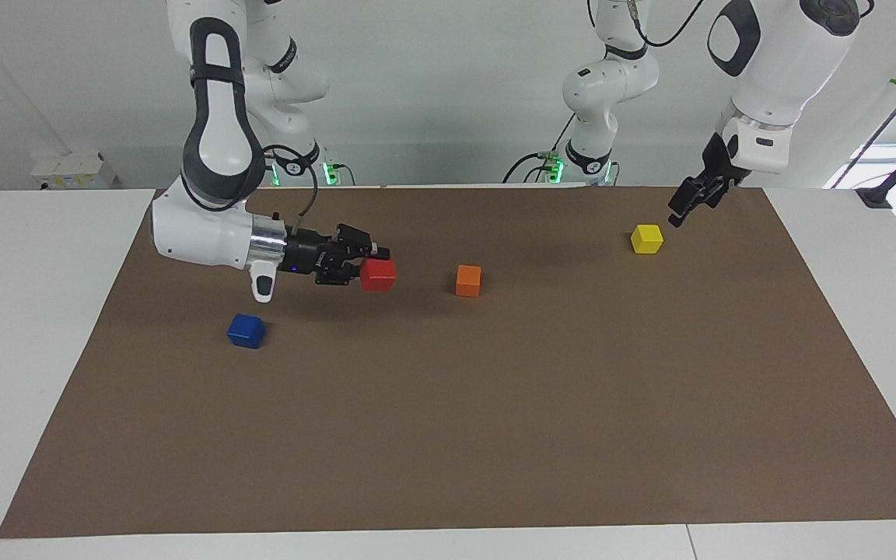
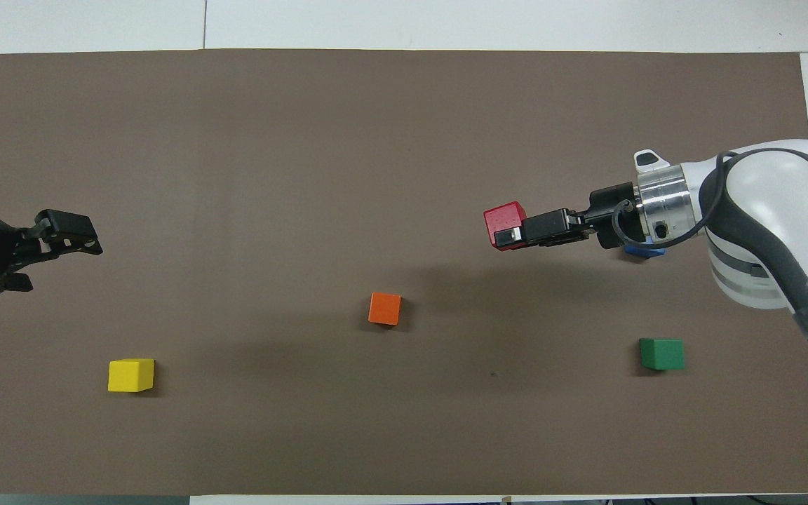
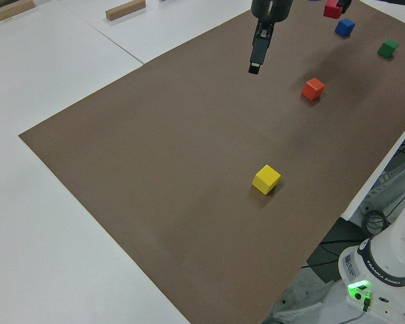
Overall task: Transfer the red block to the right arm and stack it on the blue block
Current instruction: 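Carry the red block with the right gripper over the blue block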
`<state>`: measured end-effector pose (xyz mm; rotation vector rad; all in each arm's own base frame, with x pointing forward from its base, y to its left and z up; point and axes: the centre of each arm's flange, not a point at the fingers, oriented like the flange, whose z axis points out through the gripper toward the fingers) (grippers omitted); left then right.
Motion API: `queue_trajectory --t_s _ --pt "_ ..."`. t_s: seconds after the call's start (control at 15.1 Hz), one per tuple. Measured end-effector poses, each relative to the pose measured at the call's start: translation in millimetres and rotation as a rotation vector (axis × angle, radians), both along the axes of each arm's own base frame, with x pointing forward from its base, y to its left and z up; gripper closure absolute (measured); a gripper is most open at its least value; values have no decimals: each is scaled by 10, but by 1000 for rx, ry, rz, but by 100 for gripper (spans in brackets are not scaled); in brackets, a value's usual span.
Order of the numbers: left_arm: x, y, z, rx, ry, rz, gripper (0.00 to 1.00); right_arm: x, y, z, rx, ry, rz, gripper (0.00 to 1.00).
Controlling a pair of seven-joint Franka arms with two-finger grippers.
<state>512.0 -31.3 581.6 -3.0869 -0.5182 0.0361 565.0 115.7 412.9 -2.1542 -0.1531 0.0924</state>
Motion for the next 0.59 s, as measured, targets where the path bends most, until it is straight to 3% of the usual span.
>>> queue_trajectory --t_s 0.4,0.59 --pt "471 175 194 10 39 -152 0 32 -313 327 -410 -63 100 42" --pt "556 -42 158 23 50 -210 0 61 -470 543 -650 -64 80 42"
